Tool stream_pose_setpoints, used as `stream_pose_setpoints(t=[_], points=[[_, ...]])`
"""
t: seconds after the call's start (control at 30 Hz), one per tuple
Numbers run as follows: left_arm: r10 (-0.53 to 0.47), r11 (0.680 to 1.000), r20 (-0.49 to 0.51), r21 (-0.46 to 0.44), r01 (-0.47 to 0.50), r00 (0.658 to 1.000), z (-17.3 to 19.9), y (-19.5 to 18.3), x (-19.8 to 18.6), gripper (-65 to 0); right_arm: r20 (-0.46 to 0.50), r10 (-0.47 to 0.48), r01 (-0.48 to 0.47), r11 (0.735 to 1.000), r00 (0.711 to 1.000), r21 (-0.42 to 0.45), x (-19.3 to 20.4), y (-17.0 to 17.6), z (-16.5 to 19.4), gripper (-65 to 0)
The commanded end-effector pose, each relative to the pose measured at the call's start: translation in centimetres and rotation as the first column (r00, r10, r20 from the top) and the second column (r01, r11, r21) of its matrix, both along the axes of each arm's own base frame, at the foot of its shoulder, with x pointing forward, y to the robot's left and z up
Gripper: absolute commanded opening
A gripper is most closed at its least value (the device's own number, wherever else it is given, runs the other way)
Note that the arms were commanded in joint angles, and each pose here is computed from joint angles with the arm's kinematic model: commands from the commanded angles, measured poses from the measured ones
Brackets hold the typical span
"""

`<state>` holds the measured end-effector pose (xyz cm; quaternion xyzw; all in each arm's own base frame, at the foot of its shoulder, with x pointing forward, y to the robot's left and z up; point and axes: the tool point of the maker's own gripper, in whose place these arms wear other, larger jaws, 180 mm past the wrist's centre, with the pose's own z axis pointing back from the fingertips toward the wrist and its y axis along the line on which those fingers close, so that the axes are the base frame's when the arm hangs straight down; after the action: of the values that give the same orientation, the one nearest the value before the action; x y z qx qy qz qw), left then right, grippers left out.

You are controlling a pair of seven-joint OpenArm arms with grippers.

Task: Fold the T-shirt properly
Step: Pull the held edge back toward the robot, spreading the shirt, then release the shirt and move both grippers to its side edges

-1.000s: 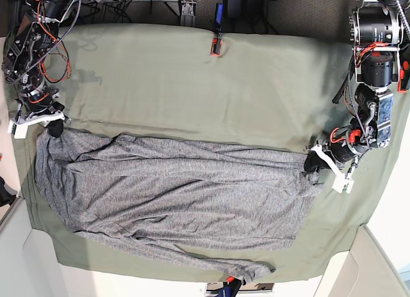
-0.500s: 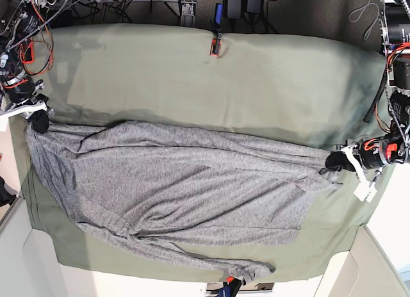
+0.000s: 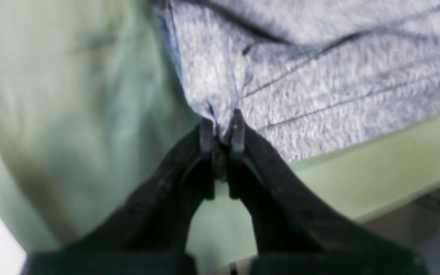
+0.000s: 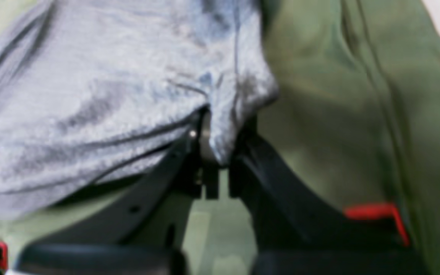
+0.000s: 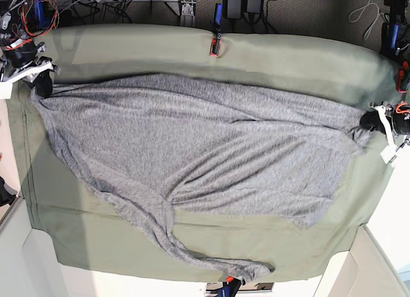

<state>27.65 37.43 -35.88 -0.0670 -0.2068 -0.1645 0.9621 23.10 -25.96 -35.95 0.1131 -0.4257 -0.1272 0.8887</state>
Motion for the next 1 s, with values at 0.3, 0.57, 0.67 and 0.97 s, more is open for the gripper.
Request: stream_pose_setpoints(t=[0.3, 0.57, 0.67, 0.97], points=[[-0.014, 0.998, -0.133, 0.055, 0.022, 0.991, -1.8, 1.5, -5.2, -65.0, -0.07, -0.013, 0.01, 0.999, 0.997, -0.038, -3.8, -1.0, -1.0, -65.0], [-0.014, 0.999, -0.139, 0.044, 0.021, 0.99, -2.3, 1.1, -5.6, -65.0, -0.058, -0.027, 0.023, 0.997, 0.998, -0.079, -3.7, -2.6, -0.2, -65.0], [-0.014, 0.999, -0.124, 0.039, 0.019, 0.992, -2.2, 1.0, -5.3, -65.0, -0.048, -0.022, 0.017, 0.996, 0.999, -0.092, -3.3, -3.0, 0.1, -65.0], [-0.014, 0.999, -0.106, 0.033, 0.017, 0.994, -2.1, 0.9, -5.0, -49.5, -0.026, -0.027, 0.024, 0.994, 0.999, -0.102, -3.0, -3.2, 0.5, -51.6]])
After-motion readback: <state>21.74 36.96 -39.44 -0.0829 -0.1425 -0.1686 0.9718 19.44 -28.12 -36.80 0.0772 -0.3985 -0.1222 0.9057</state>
